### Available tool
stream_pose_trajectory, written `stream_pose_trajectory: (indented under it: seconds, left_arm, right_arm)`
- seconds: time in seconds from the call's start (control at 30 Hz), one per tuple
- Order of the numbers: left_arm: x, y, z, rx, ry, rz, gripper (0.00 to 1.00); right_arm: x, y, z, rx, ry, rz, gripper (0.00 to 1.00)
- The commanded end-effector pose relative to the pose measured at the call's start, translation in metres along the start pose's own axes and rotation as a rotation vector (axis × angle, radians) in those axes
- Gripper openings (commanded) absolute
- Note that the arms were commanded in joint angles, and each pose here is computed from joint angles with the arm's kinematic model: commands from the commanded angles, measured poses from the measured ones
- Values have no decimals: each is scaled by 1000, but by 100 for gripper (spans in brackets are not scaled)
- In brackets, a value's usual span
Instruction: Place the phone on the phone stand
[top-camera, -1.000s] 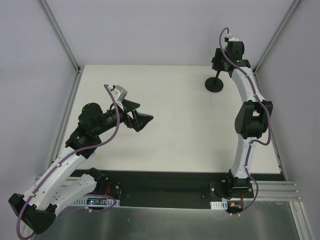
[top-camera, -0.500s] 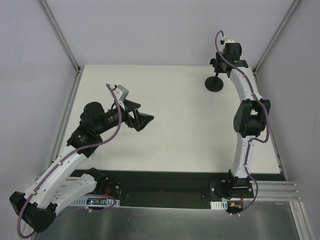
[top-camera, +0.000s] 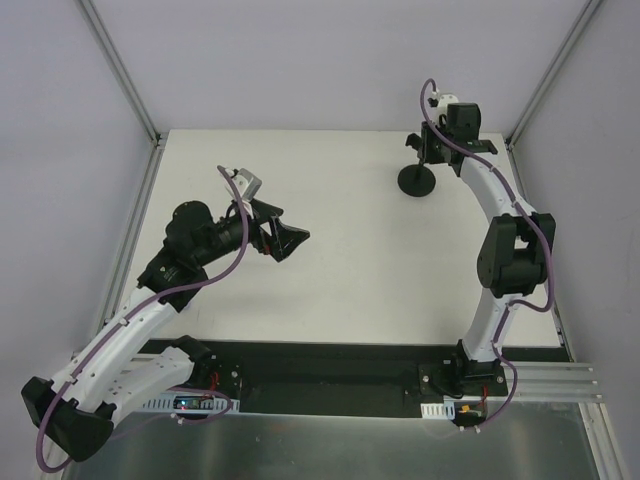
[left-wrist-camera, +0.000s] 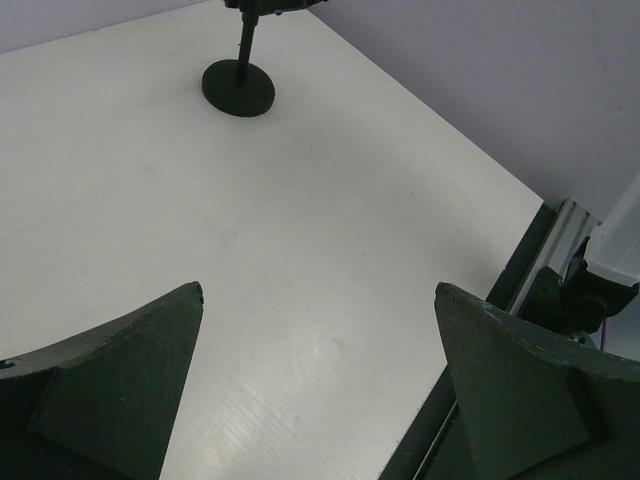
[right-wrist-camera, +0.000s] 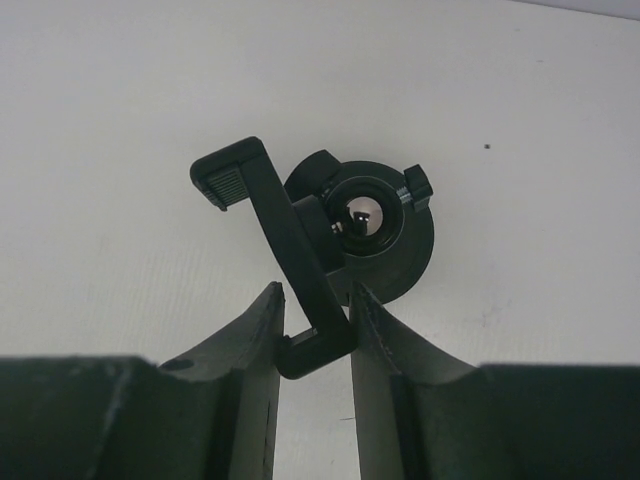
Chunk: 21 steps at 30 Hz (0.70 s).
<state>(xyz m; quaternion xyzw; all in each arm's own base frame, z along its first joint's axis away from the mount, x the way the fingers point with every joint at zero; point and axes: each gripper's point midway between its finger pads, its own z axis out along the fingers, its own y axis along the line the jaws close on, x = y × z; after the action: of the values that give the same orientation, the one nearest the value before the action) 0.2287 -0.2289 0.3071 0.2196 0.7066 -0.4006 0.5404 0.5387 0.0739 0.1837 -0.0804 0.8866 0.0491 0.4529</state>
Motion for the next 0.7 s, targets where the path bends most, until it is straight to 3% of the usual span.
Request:
stream_pose_trajectory:
  seconds: [0.0,0.27,0.67]
  left_arm:
    - [-19,-12,-2,32,-41,14,98]
    - [-14,-5,3,11,-26,6,98]
    - [-6,0,11,4,9,-12,98]
  right_arm:
    - [-41,49,-33,-269,-133,-87,1]
    - [-12,109,-55,-573,-82,-210,1]
    - [20,132,-85,-643,7,-341,1]
